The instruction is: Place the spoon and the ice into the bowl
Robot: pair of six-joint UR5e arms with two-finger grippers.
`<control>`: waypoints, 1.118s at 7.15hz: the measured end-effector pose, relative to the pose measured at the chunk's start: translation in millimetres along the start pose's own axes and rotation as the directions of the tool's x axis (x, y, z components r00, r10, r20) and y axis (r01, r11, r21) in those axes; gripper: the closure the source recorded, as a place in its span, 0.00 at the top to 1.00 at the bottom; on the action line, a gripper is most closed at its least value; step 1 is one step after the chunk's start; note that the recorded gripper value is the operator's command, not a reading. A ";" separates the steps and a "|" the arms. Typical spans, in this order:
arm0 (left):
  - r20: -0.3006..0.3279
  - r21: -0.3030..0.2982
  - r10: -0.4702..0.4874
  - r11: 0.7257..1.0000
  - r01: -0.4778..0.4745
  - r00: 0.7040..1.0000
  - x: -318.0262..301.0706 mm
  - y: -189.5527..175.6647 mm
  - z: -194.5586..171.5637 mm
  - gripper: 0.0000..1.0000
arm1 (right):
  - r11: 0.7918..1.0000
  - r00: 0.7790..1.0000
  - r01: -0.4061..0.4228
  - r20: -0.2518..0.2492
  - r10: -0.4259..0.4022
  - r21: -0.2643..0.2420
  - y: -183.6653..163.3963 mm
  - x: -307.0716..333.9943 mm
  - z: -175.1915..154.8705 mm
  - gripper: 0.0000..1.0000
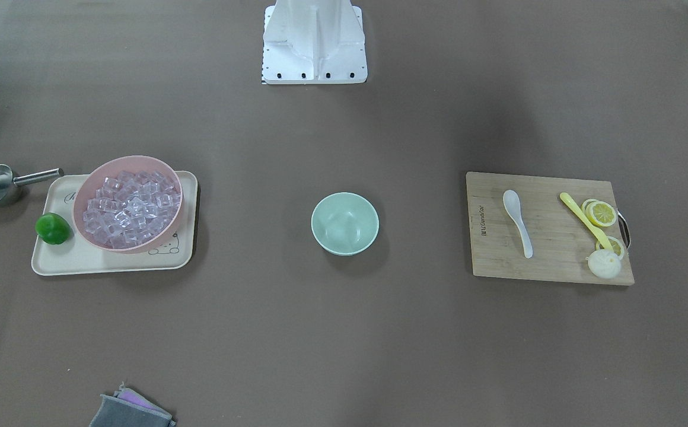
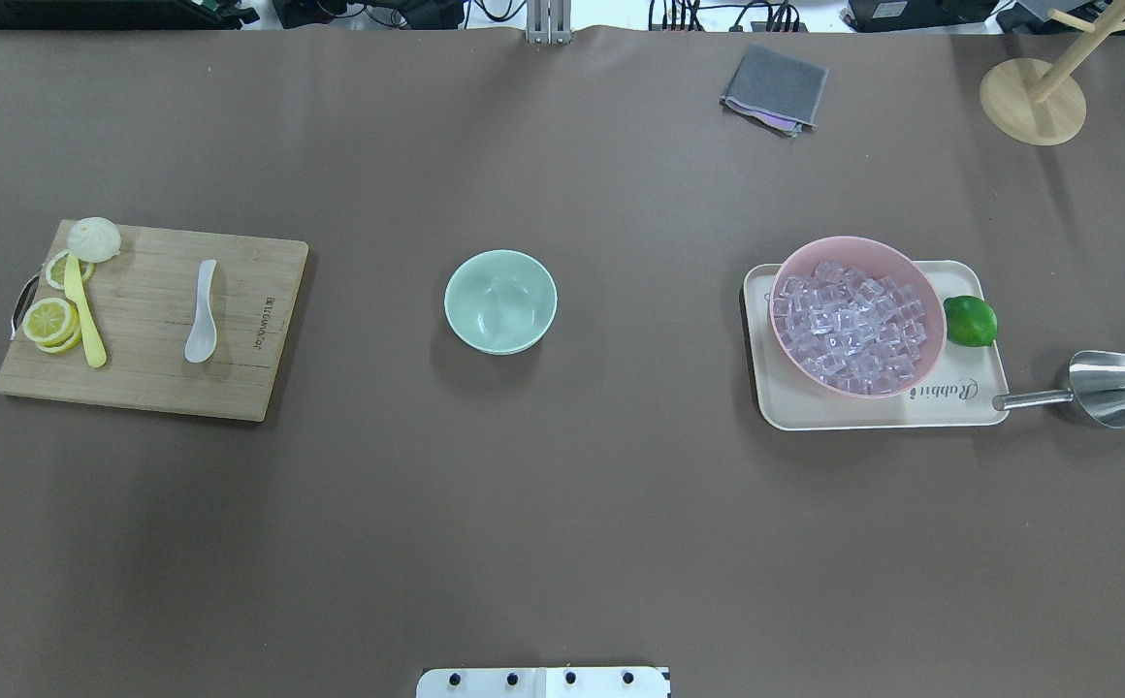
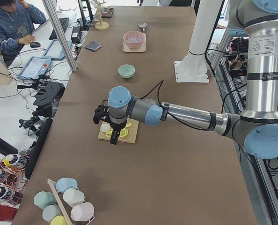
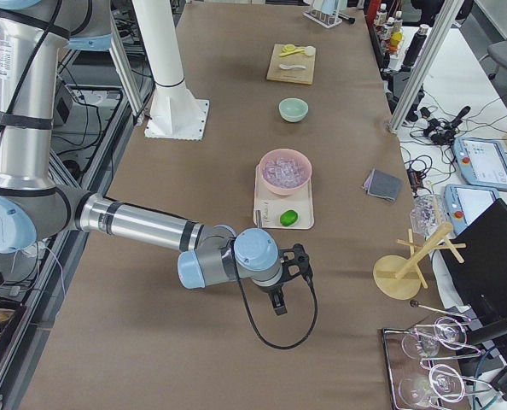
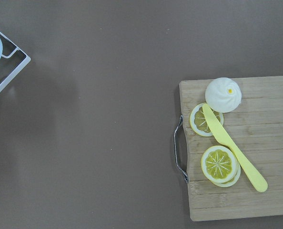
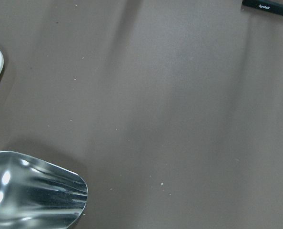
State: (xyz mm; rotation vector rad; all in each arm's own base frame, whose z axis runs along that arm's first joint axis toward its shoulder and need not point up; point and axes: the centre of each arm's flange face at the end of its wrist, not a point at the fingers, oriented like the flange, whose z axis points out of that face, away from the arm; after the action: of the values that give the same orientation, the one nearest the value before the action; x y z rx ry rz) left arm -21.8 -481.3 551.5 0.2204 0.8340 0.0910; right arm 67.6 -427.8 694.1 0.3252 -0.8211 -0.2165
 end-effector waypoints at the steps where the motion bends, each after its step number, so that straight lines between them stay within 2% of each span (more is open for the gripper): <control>1: -0.001 0.001 0.002 1.000 -0.002 1.000 1.3 -0.2 -0.8 0.97 | 1.000 1.000 0.007 0.015 -0.007 0.006 -0.1 -2.0 -0.4 1.00; 4: -0.001 0.003 0.003 1.000 -0.003 1.000 1.9 -1.8 -1.0 0.97 | 0.996 0.996 0.061 0.063 -0.066 0.069 24.0 -11.6 -0.9 1.00; 5: -0.001 0.003 0.003 1.000 -0.003 1.000 1.6 -3.4 -0.5 0.97 | 0.995 0.994 0.054 0.093 -0.061 0.083 22.9 -18.7 -3.0 1.00; 7: -0.011 0.005 0.008 1.000 -0.008 1.000 4.2 -4.8 -1.7 0.97 | 0.995 0.989 0.030 0.139 -0.044 0.098 -7.7 -62.6 -12.2 1.00; 8: -0.028 0.003 0.009 1.000 -0.009 1.000 6.2 -4.5 -1.6 0.97 | 0.995 0.984 0.018 0.177 -0.034 0.095 -35.4 -111.4 -17.6 1.00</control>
State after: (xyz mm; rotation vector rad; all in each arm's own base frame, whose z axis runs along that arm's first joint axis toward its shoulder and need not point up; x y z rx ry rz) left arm -18.9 -484.5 544.9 0.2255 0.8609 0.1014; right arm 4.5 -422.4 594.2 0.4087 -1.0067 -0.2345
